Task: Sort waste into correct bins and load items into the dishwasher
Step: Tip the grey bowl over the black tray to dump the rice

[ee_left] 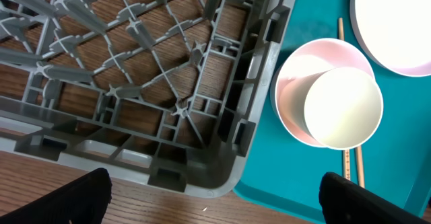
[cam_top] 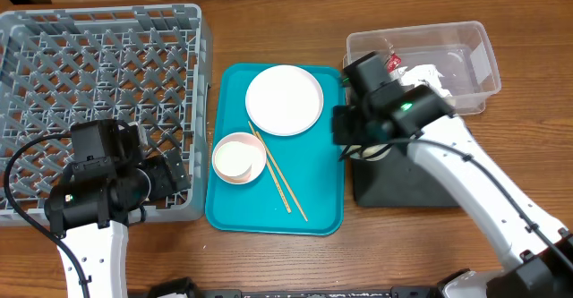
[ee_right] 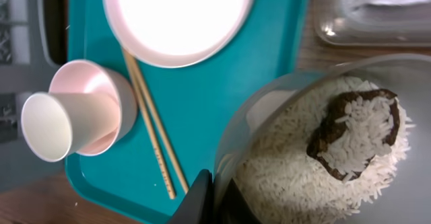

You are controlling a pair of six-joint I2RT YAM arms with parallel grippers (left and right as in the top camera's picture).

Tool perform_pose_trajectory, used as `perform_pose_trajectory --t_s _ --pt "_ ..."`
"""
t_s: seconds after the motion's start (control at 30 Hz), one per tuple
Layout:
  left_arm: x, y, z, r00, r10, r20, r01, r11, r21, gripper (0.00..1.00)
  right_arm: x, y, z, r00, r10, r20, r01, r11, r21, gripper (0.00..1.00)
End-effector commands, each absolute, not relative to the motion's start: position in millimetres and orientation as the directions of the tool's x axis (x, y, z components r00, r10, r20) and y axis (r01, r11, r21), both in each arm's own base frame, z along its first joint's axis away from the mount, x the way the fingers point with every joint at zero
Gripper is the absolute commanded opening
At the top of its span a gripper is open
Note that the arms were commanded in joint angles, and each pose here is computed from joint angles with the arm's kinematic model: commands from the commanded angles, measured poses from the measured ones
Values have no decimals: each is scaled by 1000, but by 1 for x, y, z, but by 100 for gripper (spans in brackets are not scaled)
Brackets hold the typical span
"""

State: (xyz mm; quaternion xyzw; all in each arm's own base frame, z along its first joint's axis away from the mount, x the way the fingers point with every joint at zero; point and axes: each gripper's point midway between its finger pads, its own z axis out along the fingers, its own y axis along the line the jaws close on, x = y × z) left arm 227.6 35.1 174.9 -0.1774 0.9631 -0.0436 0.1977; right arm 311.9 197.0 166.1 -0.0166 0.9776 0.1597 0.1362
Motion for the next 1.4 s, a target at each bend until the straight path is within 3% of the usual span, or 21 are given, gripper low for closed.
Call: perform_pose_trajectory --t_s 0.0,0.33,0.57,0.63,1.07,1.37 --pt "231 37 180 -857 -347 -382 -313 938 -151 100 313 195 176 -979 73 -190 -26 883 470 4" --pt "231 37 180 -850 -365 -379 -329 931 -157 100 308 166 145 -984 178 23 137 666 734 4" --pt "231 37 180 -850 -365 -380 -329 931 -158 100 298 146 128 -966 226 123 209 409 888 4" --pt "231 37 180 -850 -365 -379 -329 931 -158 100 295 128 136 -952 258 164 230 251 940 4" --pt "231 37 180 -850 -365 -379 -329 931 -158 100 301 74 185 -924 323 205 188 -86 978 4" --pt "231 37 180 -850 -365 -379 -329 931 -158 100 303 68 185 -861 317 398 367 -156 917 4"
